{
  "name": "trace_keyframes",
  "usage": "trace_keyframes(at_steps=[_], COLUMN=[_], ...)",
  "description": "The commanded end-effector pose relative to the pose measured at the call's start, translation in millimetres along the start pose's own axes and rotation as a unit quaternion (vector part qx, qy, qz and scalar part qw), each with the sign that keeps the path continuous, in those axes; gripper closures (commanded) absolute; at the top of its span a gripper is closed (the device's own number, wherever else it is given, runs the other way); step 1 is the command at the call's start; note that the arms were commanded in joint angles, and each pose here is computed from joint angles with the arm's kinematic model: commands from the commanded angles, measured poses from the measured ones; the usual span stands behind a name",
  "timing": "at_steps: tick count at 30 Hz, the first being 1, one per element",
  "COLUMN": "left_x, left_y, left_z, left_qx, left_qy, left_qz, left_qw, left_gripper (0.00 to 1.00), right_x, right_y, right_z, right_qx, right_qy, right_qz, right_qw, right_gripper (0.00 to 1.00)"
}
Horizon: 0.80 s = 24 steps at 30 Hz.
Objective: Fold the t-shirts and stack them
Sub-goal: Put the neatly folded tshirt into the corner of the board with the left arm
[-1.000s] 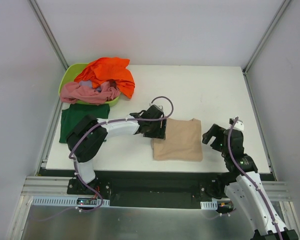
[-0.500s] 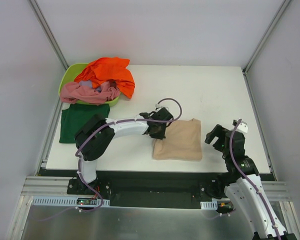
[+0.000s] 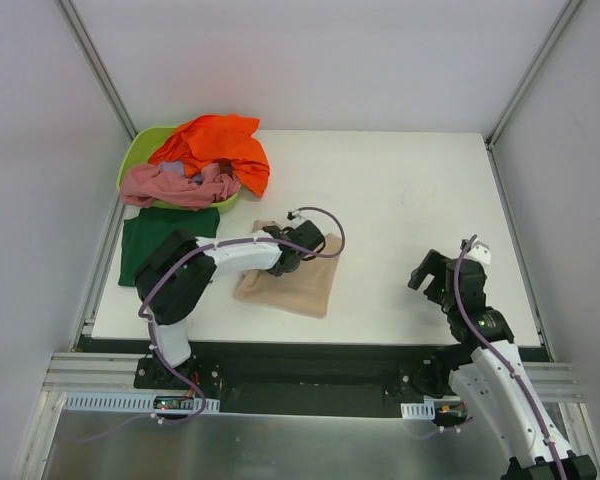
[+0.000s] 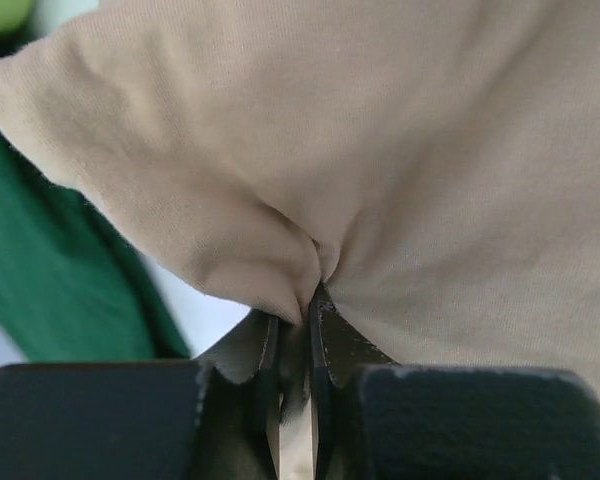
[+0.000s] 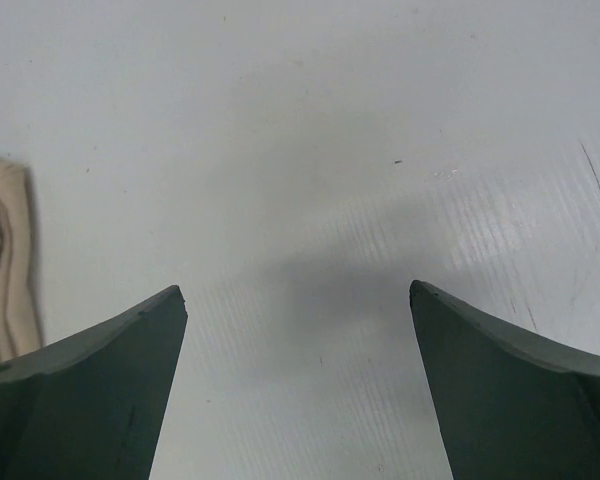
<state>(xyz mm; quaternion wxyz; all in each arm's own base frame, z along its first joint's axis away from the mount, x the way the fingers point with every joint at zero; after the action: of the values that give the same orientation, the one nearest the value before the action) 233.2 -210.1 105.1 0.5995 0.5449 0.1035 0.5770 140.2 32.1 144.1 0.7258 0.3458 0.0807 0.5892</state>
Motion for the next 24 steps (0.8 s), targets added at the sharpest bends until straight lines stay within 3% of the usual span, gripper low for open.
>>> trace_keyframes(at_steps=[1, 5, 13, 18, 24], left_x=[61.5, 96.9, 148.5, 174.2, 203.9], left_y=[0.1, -2.5, 11.6, 18.7, 38.2], left_z=[-11.6, -3.3, 16.8, 9.4, 1.8], left_qx=[0.030, 0.036, -0.016, 0.006, -0.019], left_qy=[-0.094, -0.077, -0.054, -0.063, -0.002], left_qz=[0.094, 0.098, 0.096, 0.176, 0.186], left_qw=[0.991, 0.992, 0.994, 0.982, 0.982], left_gripper=[1.00, 1.00, 1.00, 1.00, 1.00], right_x=[1.0, 1.0, -2.0, -2.3, -2.1], right_y=[-1.6, -2.1, -1.6, -2.5, -2.7], right_z=[2.5, 1.8, 2.8, 3.3, 3.3], right_qx=[-0.001, -0.001, -0.023, -0.026, -0.024], right_qy=[-0.004, -0.005, -0.015, -0.016, -0.014], right_qz=[-0.004, -0.003, -0.011, -0.014, -0.014], right_qw=[1.000, 1.000, 1.000, 0.999, 1.000], right_gripper=[0.04, 0.04, 0.04, 0.04, 0.04])
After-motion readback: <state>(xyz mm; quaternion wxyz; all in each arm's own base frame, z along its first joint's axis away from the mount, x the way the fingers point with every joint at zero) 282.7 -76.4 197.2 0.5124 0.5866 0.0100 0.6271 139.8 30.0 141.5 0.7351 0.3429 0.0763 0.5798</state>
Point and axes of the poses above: each gripper's point midway between its finger pads, its own y axis back along the fingers, its own x axis along the line the jaws close on, z = x × y, the point moved 9 cm from there along y, back along the fingers, and after that the axes turned 1 degree about -y, right-handed, at the moved point
